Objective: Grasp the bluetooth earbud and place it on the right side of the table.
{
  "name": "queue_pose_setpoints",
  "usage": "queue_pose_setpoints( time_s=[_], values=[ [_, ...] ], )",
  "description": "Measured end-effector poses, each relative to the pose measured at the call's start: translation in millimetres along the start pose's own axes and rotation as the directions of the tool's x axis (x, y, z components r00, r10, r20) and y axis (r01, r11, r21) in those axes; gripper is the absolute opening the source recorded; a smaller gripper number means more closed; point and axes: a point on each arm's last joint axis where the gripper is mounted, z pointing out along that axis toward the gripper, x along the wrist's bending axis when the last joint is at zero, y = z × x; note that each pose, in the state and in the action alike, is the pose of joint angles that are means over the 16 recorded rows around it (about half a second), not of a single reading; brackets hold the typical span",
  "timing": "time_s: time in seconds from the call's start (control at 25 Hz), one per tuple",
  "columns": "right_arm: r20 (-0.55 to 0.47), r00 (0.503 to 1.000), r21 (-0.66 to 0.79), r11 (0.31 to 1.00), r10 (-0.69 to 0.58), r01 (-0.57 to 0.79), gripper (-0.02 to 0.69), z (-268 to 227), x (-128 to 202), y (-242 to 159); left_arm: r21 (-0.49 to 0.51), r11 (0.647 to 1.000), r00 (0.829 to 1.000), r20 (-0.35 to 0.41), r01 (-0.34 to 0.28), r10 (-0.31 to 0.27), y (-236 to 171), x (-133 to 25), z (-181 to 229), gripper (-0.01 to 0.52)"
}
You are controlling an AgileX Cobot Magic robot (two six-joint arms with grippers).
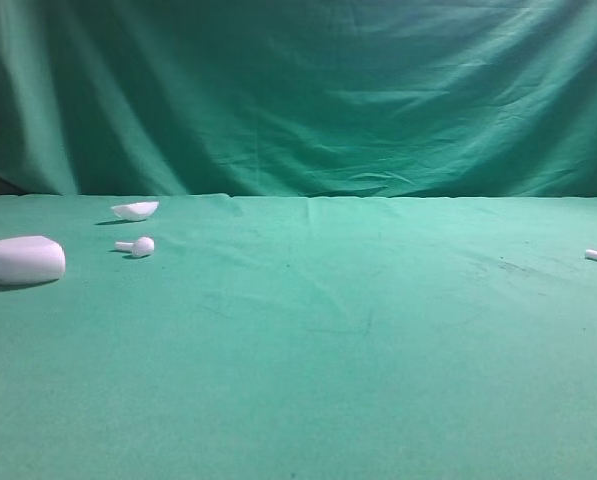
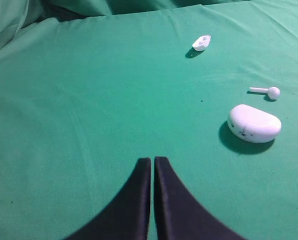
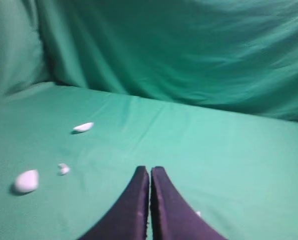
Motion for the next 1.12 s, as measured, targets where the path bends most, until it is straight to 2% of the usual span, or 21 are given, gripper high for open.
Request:
queue_pose_setpoints(
  time_s=[0.2, 0.44, 0.76, 1.12],
  values=[
    [0.106, 0.992, -0.051, 0.996, -0.073, 0.078, 0.0, 15.7, -10.4, -29.1, 0.0, 1.0, 1.0, 0.0, 0.0, 0.0, 0.0, 0.0, 0.0, 0.0],
    [0.186, 0.979, -0.065, 0.993, -0.088, 0.102, 0.0, 45.1, -21.9, -82.3, 0.0, 1.0, 1.0, 0.0, 0.0, 0.0, 0.0, 0.0, 0.0, 0.0],
    [0.2, 0.979, 0.029, 0.999, -0.05, 0.045, 0.0, 73.0, -29.5, -147.2, 0.0, 1.0, 1.0, 0.0, 0.0, 0.0, 0.0, 0.0, 0.0, 0.0],
    [0.194, 0.981, 0.12, 0.992, 0.0, -0.024, 0.0, 78.2, -29.9, -171.9, 0.0, 1.0, 1.0, 0.0, 0.0, 0.0, 0.0, 0.0, 0.0, 0.0]
  ],
)
